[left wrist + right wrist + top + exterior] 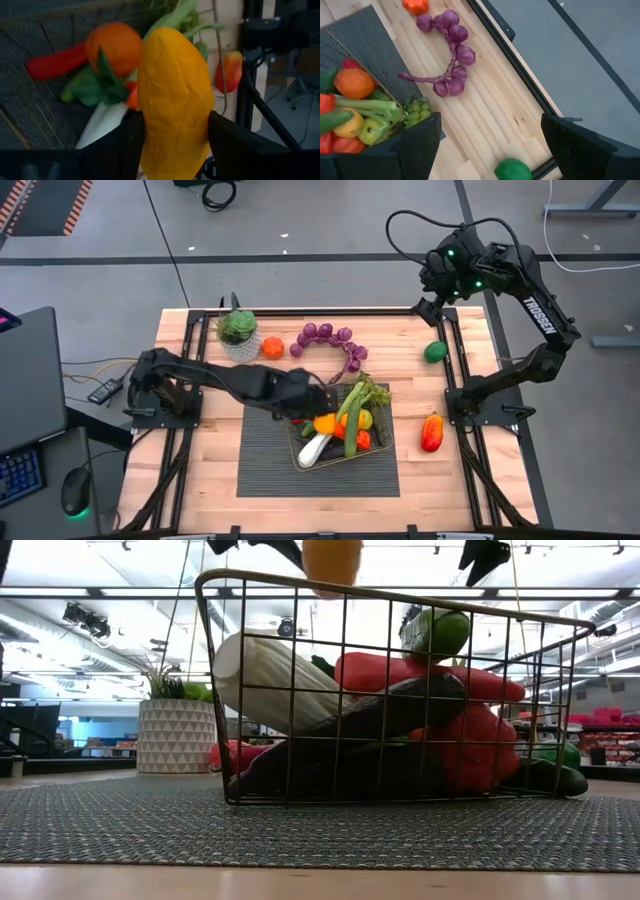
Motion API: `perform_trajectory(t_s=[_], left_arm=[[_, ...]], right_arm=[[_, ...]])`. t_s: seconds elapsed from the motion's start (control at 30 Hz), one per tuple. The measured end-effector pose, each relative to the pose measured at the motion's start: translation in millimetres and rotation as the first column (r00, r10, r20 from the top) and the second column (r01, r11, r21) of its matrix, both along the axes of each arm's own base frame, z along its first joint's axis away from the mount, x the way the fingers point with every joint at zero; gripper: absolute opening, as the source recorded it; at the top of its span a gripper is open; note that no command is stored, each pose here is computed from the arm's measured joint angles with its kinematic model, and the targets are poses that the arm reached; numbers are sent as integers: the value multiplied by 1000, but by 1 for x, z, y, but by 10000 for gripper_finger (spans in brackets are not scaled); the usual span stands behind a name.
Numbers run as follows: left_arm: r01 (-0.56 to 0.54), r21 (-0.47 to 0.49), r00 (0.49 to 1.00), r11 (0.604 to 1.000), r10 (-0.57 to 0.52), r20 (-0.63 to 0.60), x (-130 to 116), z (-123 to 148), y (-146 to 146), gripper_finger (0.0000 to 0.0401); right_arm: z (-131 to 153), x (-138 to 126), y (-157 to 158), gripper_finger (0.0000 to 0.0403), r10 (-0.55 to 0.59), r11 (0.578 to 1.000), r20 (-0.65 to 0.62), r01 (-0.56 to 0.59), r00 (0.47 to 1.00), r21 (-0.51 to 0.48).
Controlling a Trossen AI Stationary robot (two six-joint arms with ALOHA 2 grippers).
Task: Build produce basket
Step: Put the yellow mango into the gold wire basket, then adjust the gold wire basket on the gray mat
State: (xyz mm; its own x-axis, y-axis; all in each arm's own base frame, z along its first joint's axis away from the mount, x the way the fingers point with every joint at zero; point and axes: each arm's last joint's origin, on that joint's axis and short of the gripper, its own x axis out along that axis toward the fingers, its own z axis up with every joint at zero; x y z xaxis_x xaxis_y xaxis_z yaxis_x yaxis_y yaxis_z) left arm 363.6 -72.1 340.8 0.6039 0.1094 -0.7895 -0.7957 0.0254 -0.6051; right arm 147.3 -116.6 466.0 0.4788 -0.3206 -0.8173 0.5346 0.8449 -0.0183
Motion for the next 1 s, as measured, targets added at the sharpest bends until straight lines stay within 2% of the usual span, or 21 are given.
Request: perform_trajectory(t_s=[0.13,0.37,0.73,0.9,1.0], left_arm=[[-16,-24,998,1000,14,-62,1,-11,-9,223],[-11,-42,951,999,-3,-310,-20,-22,-6,261],[-7,-30,925,1000,-4,-379,-17,-35,-6,272],[15,-108,889,994,-63,-453,-15,-55,-14,272],[22,-116,870,993,-76,-487,-13,-65,-17,272]], right_arm=[[1,-4,3,347,1,1000,5,-1,1000,4],[3,-5,4,347,-18,1000,26,18,999,13],[4,-4,4,347,-36,999,54,35,998,25],[4,-3,3,347,-43,999,62,42,997,24],[5,-3,3,347,-44,999,68,42,997,20]])
